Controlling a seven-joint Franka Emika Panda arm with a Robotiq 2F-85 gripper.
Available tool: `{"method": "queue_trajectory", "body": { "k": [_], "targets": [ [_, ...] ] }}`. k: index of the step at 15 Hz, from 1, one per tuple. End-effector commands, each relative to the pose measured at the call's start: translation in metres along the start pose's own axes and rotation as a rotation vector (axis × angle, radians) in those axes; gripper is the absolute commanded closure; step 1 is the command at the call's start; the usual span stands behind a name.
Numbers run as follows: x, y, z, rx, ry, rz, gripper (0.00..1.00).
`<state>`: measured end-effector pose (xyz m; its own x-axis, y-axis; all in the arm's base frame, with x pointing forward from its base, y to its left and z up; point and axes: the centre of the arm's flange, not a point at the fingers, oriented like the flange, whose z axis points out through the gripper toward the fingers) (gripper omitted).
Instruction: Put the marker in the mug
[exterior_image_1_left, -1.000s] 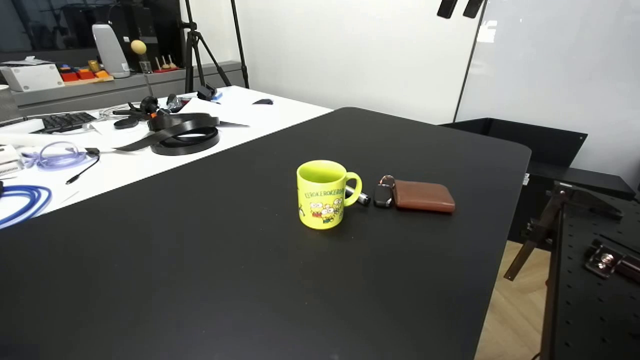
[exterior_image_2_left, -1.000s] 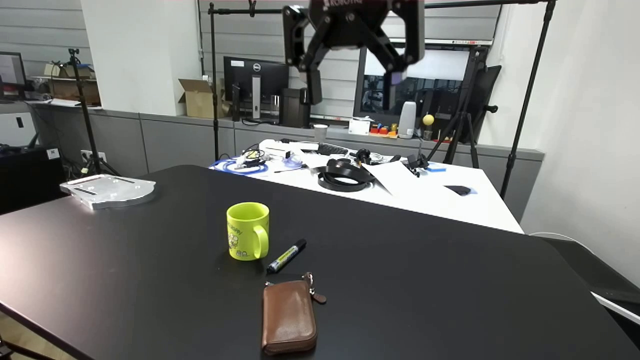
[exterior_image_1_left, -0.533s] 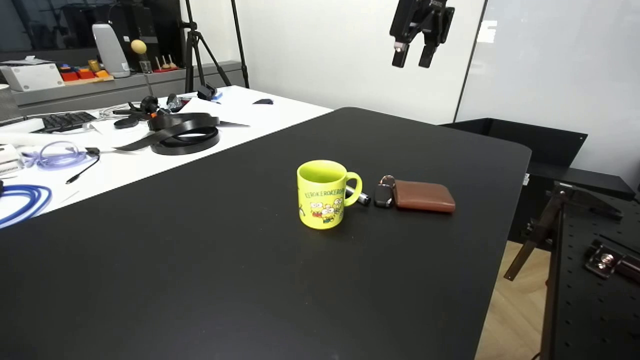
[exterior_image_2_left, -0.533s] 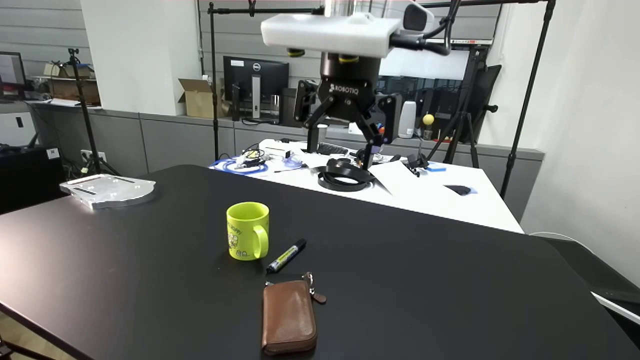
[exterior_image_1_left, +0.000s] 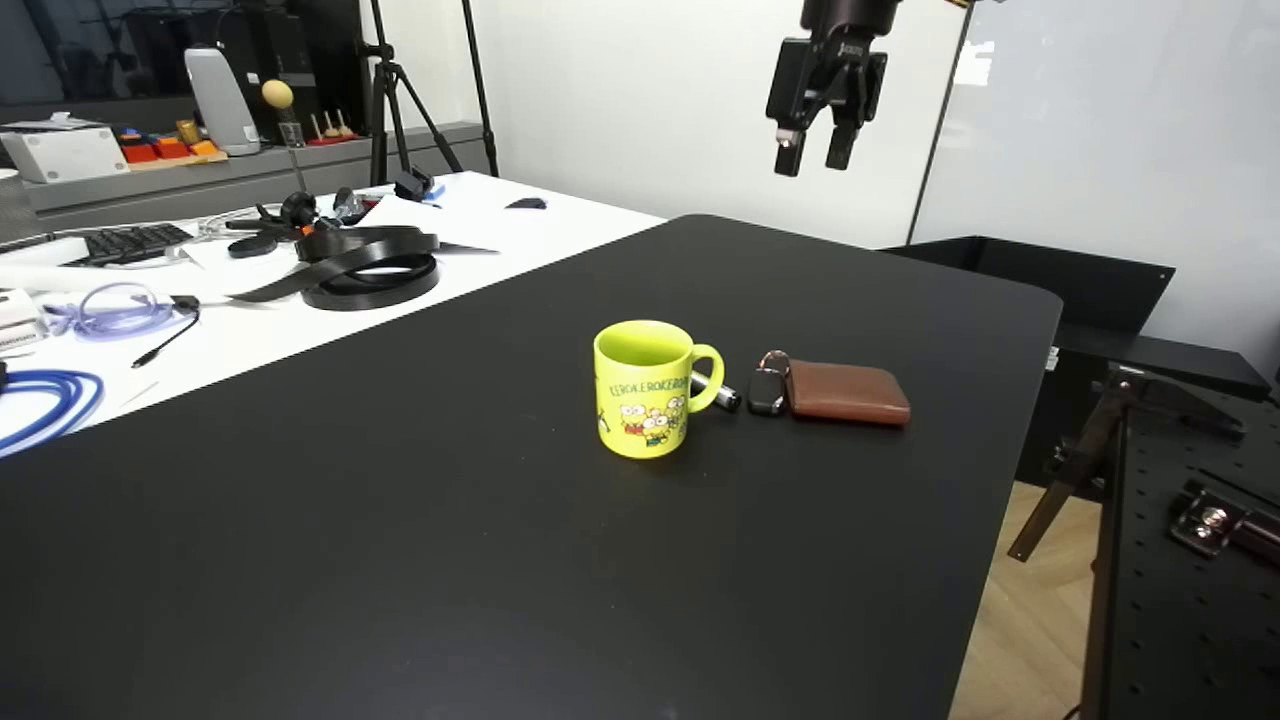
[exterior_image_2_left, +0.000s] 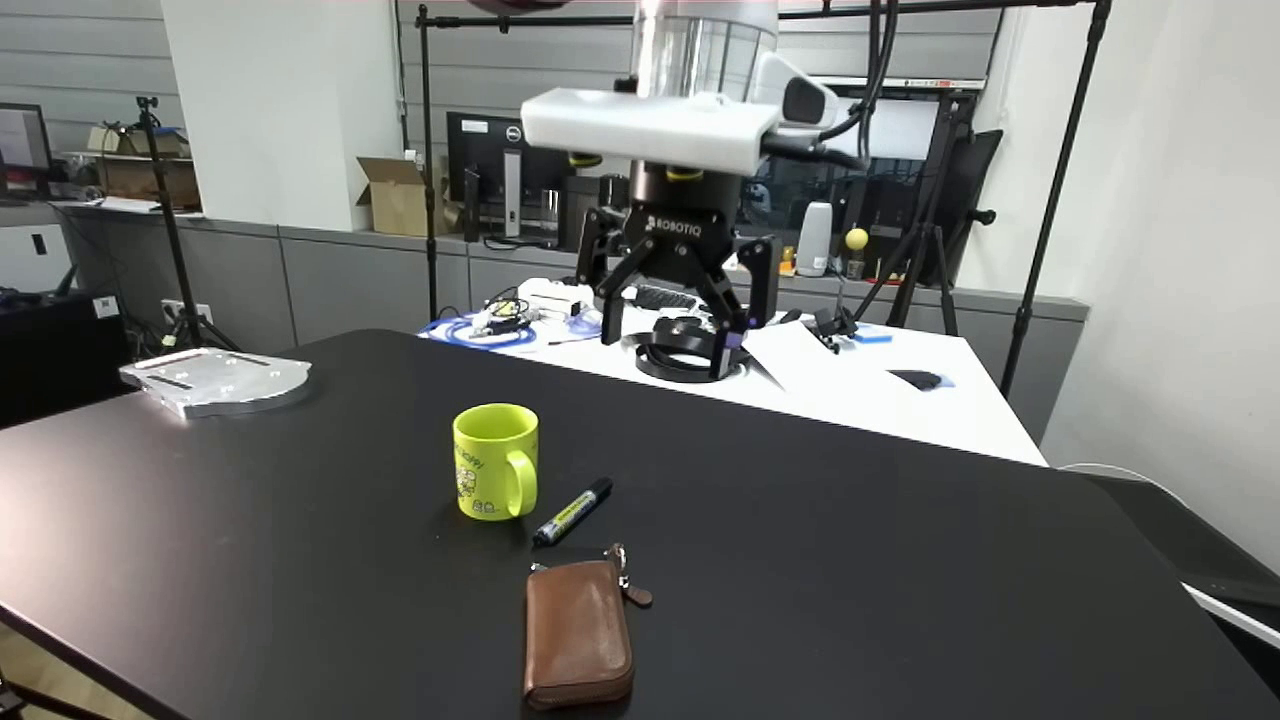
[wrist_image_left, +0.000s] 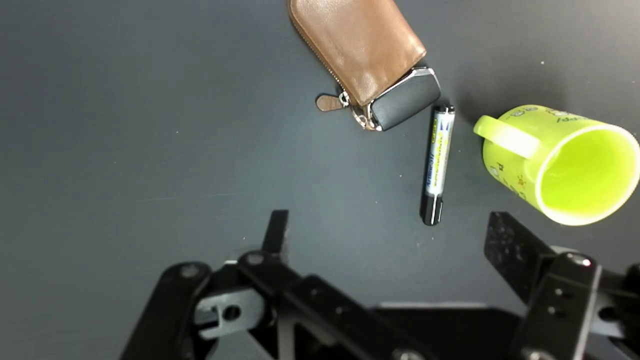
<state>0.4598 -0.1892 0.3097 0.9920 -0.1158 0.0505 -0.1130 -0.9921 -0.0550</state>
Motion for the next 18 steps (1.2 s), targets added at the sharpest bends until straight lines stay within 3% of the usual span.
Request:
{"method": "queue_trajectory", "body": {
  "k": [1,3,10,12,18],
  "targets": [
    [0.03,-0.01,0.043,-0.076,-0.042,-0.018,0.0],
    [0.04,-0.015,0.068,-0.115,-0.033,-0.032,0.0],
    [0.07,-0.059,0.142,-0.102,0.073,-0.086,0.0],
    [0.054,-0.061,0.138,-0.101,0.058,-0.11,0.0],
    [0.06,-0.075,0.156,-0.078,0.049,-0.133,0.0]
  ]
}}
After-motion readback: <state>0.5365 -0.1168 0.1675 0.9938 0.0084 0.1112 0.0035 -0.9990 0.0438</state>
